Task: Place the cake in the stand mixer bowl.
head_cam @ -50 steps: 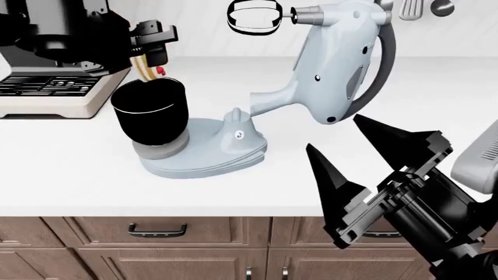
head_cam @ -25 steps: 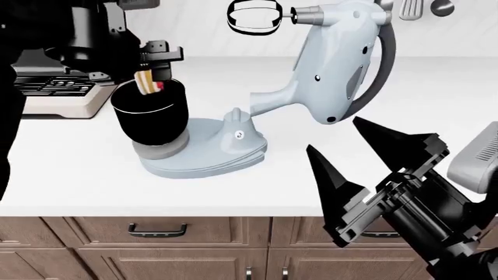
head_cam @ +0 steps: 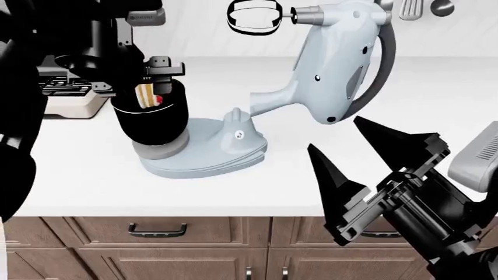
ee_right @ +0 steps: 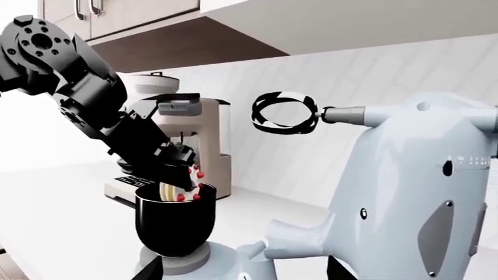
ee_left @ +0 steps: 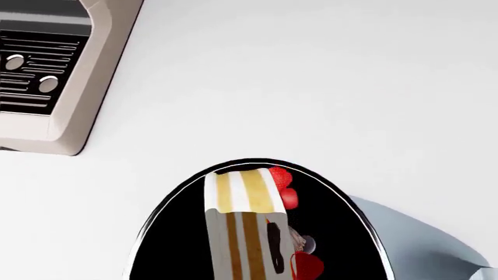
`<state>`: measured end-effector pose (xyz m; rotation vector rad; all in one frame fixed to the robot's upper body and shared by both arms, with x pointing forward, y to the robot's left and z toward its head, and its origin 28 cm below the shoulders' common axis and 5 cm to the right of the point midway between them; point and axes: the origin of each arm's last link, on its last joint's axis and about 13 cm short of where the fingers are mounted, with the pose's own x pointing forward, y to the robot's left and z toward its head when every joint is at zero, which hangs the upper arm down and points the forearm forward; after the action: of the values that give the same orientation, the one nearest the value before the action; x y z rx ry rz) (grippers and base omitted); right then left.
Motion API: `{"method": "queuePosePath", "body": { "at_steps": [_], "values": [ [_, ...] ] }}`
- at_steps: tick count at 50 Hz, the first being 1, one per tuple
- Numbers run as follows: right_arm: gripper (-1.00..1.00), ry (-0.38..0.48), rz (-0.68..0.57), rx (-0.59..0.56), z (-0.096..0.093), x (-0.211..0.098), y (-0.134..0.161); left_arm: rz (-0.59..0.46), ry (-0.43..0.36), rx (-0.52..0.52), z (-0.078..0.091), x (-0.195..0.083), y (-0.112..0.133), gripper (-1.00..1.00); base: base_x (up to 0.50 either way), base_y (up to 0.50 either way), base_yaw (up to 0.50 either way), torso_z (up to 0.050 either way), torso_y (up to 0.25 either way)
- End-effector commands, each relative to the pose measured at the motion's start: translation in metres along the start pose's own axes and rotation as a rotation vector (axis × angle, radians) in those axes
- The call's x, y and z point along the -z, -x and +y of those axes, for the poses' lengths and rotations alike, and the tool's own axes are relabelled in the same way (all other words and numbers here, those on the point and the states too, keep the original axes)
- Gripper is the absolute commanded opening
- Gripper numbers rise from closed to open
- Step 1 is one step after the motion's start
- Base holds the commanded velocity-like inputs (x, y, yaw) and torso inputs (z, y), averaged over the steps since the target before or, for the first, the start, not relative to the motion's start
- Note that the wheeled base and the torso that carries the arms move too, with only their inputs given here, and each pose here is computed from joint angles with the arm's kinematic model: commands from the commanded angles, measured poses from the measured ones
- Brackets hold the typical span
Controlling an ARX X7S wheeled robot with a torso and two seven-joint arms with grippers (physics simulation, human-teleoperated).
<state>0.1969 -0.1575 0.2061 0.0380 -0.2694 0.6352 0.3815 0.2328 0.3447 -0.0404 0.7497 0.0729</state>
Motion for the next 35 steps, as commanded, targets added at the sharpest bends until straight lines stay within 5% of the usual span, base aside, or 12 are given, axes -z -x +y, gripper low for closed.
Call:
{"method": "queuePosePath", "body": {
  "at_steps": [1, 3, 4, 25, 35],
  "values": [
    [1.0, -0.001, -0.002, 0.001, 0.0, 0.0, 0.0, 0.009, 0.005, -0.014, 0.0, 0.0, 0.0, -1.0, 0.0, 0.0, 0.0, 0.0, 0.0],
    [1.0, 0.0, -0.002, 0.0, 0.0, 0.0, 0.0, 0.004, 0.012, -0.015, 0.0, 0.0, 0.0, -1.0, 0.0, 0.0, 0.0, 0.0, 0.0],
    [1.0, -0.001, -0.002, 0.0, 0.0, 0.0, 0.0, 0.005, 0.013, -0.017, 0.001, -0.001, 0.0, 1.0, 0.0, 0.0, 0.0, 0.0, 0.0],
    [1.0, -0.001, 0.0, -0.002, 0.001, 0.0, 0.0, -0.066, 0.044, -0.04, 0.006, -0.011, 0.011, 1.0, 0.0, 0.0, 0.0, 0.0, 0.0],
    [1.0, 0.004, -0.001, -0.003, 0.001, -0.003, -0.001, -0.115, 0.037, -0.001, 0.012, -0.014, 0.049, 1.0, 0.0, 0.0, 0.0, 0.0, 0.0]
  ]
}}
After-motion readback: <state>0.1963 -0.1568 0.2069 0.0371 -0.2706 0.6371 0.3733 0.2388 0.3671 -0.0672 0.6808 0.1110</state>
